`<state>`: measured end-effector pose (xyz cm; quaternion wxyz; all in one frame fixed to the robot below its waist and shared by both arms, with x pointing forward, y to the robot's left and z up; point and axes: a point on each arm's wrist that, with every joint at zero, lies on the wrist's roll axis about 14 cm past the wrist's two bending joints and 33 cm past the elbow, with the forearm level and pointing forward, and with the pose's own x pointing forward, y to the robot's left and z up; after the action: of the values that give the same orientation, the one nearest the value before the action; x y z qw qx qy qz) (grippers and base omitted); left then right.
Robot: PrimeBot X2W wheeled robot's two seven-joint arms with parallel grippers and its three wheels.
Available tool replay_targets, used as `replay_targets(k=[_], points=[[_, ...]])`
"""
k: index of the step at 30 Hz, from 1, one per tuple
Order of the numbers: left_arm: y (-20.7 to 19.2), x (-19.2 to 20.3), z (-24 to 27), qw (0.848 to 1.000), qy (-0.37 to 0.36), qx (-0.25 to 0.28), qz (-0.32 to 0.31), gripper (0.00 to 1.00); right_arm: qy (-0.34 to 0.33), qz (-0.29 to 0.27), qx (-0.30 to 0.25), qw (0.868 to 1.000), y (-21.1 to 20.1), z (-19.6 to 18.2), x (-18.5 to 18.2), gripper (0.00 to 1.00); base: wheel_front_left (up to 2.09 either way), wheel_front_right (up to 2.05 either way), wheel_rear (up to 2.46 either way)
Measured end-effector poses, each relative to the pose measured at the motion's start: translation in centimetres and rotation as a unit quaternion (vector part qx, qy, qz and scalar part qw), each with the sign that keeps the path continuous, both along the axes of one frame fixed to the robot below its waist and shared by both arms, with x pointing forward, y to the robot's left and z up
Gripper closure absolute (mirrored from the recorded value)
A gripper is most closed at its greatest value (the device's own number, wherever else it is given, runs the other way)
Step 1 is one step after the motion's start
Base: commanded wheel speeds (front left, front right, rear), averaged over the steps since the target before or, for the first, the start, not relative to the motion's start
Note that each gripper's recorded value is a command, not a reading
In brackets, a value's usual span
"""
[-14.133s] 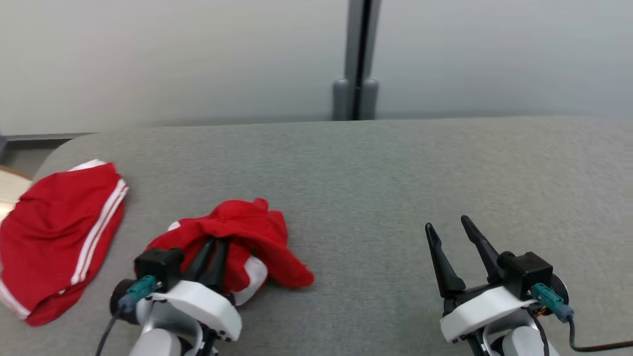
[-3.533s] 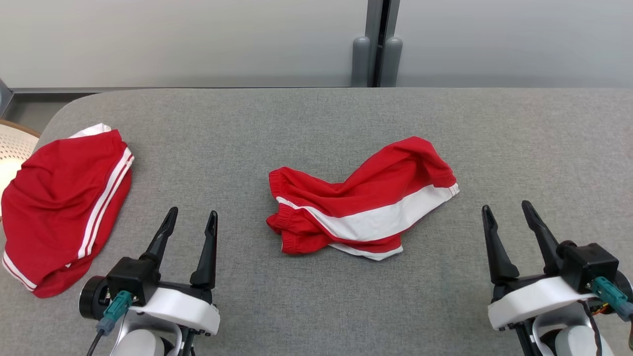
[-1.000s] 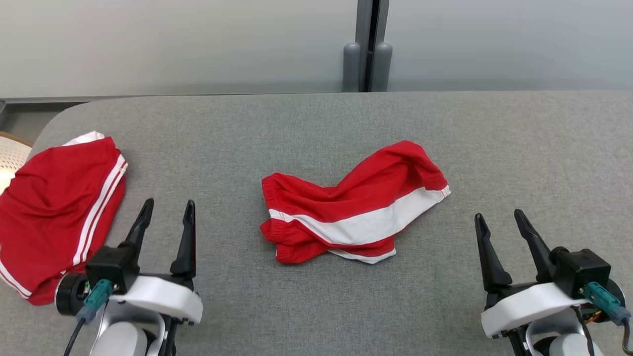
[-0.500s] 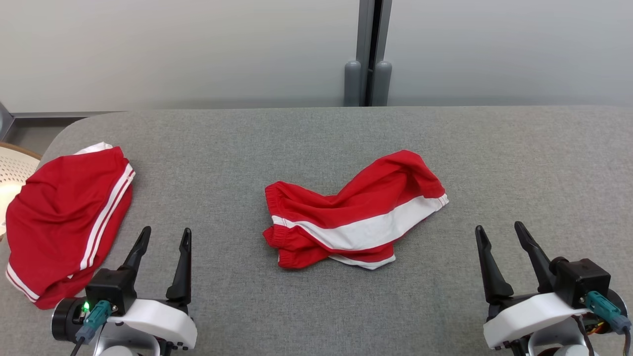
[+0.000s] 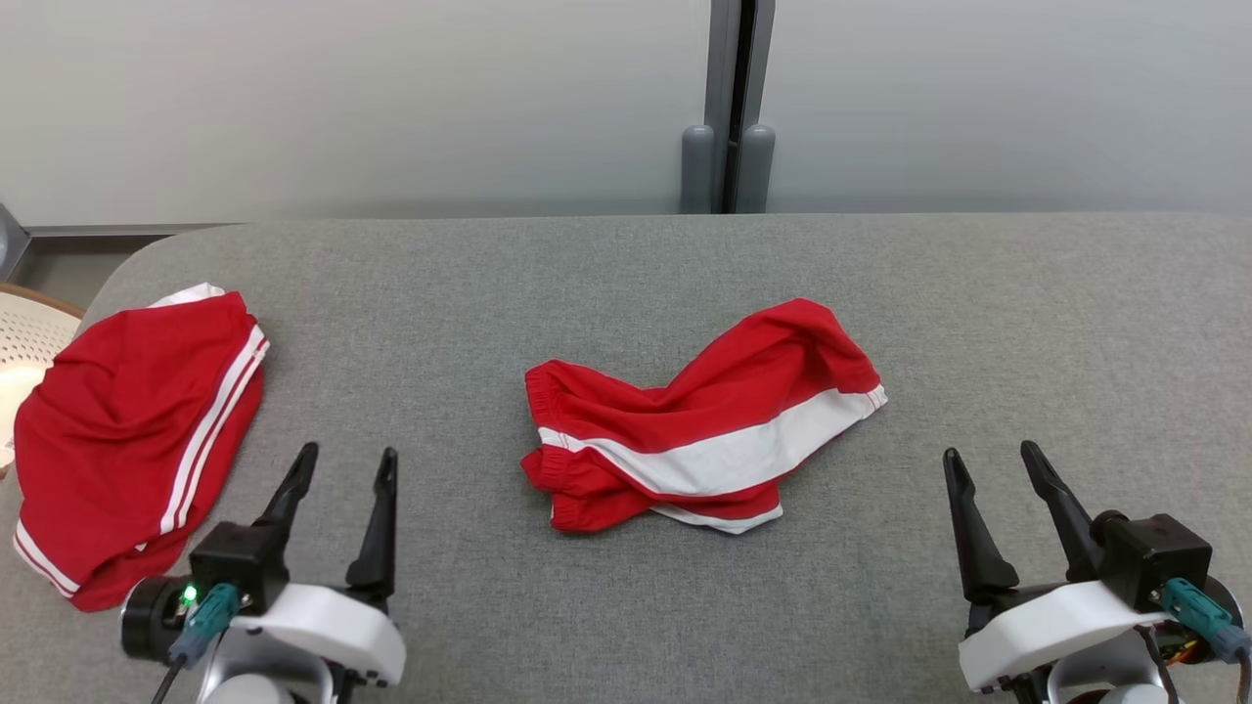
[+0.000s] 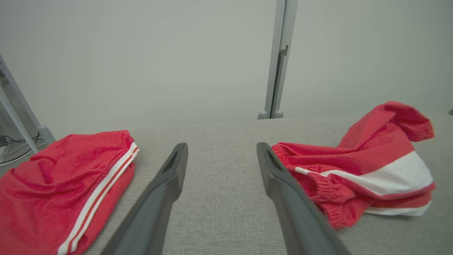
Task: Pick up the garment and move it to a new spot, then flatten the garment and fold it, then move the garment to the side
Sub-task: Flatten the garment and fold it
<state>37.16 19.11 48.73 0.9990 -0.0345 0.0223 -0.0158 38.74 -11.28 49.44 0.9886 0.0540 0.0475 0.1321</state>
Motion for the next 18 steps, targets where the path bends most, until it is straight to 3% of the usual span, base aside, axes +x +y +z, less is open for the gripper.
replay_targets(k=[7, 18], points=[[-4.7, 2.9, 1.8, 0.997, -0.008, -0.013, -0.075, 0.00, 0.007, 0.005, 0.001, 1.000, 0.4, -0.5, 0.7, 0.00, 0.00, 0.00, 0.00], [-11.1, 3.6, -5.3, 0.971, 0.155, -0.067, -0.171, 0.00, 0.032, 0.004, 0.008, 0.999, 0.4, -2.4, 1.0, 0.00, 0.00, 0.00, 0.00]])
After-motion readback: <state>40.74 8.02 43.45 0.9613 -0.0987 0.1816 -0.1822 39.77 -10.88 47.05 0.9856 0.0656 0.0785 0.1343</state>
